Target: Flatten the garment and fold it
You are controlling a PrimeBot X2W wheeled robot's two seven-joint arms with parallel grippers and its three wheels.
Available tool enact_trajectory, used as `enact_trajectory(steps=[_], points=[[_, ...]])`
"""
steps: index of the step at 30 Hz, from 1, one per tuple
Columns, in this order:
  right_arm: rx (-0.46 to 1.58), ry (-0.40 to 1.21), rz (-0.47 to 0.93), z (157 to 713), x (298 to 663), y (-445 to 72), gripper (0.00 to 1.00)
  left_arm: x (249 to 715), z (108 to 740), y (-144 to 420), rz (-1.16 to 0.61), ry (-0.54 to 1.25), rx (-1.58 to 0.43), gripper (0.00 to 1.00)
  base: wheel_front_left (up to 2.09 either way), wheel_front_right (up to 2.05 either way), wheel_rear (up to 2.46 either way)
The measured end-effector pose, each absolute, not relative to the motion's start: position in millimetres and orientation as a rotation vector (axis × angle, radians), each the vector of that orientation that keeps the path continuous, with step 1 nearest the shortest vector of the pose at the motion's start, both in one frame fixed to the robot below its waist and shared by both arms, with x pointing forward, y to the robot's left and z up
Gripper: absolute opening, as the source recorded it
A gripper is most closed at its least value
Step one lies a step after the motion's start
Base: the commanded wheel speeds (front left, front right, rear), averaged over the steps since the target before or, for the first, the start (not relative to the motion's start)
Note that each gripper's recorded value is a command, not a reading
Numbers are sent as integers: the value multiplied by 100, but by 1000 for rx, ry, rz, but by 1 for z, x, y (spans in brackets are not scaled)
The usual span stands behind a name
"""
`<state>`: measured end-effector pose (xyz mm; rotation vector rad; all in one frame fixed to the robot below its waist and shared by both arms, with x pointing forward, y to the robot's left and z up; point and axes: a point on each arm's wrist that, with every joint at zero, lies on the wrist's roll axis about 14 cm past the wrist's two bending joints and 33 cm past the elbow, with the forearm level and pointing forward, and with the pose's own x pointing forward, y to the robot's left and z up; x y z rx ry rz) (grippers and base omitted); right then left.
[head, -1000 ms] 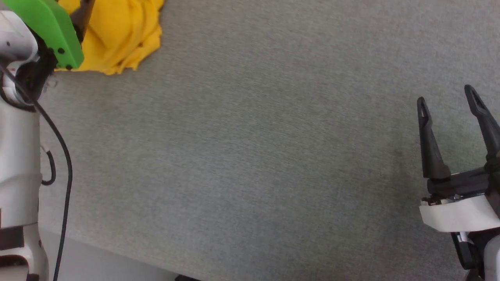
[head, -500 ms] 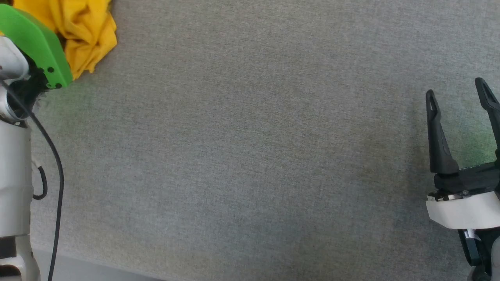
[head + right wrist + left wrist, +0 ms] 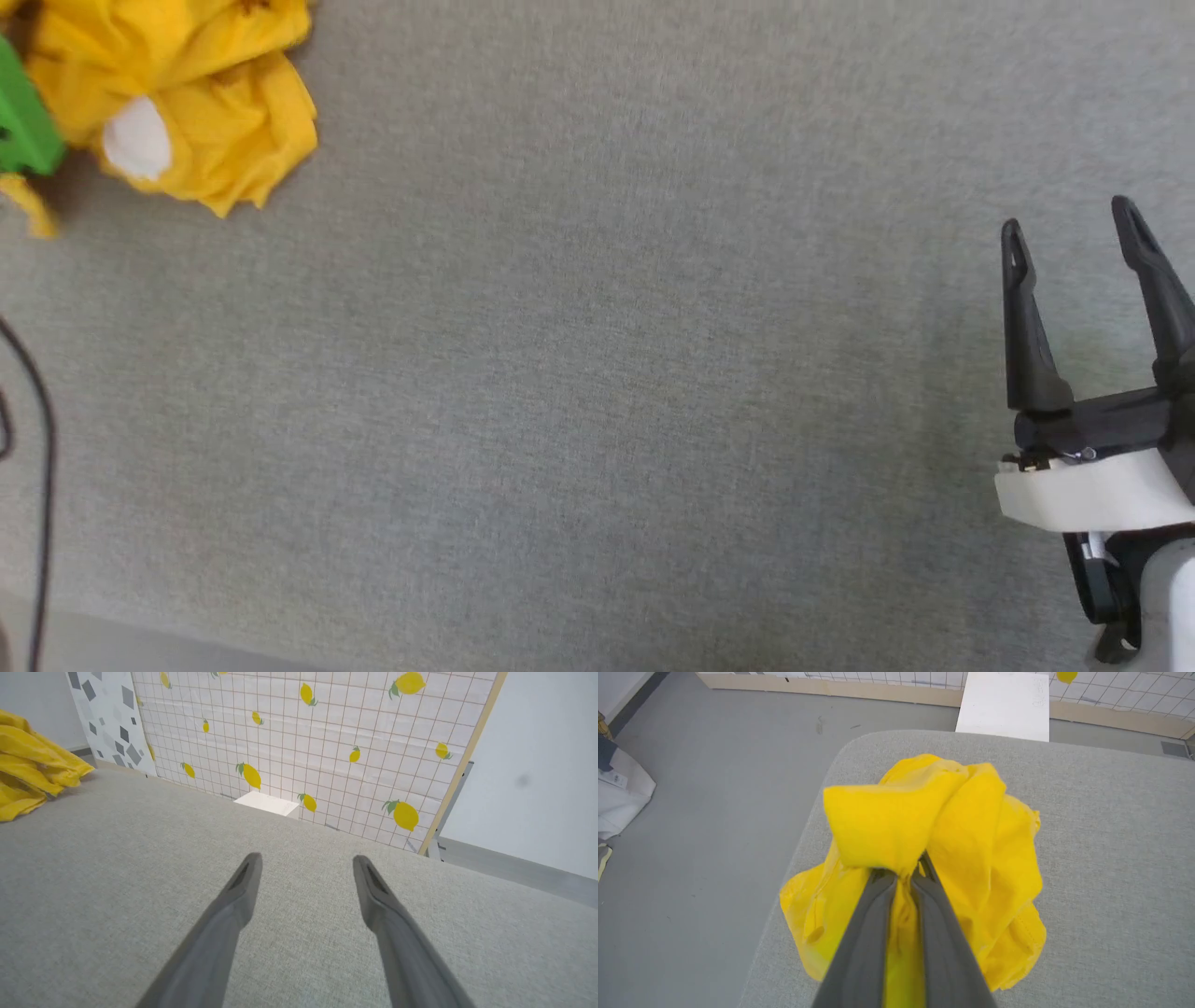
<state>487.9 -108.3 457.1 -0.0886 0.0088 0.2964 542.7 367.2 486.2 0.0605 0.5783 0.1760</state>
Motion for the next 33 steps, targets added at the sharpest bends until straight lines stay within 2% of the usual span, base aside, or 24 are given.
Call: enact_trajectory(steps=[9, 19, 27, 33], points=[[-88, -84, 223, 498, 475, -126, 100, 551, 599, 345, 104, 321, 117, 0, 0, 0, 0], [-64, -165, 138, 539, 443, -155, 100, 525, 719, 288, -36, 113, 162, 0, 0, 0, 0], [-80, -245, 35, 575, 410, -192, 100, 493, 782, 205, -258, -11, 157, 0, 0, 0, 0], [-106, -283, -63, 595, 384, -225, 100, 476, 794, 118, -495, -55, 144, 0, 0, 0, 0]])
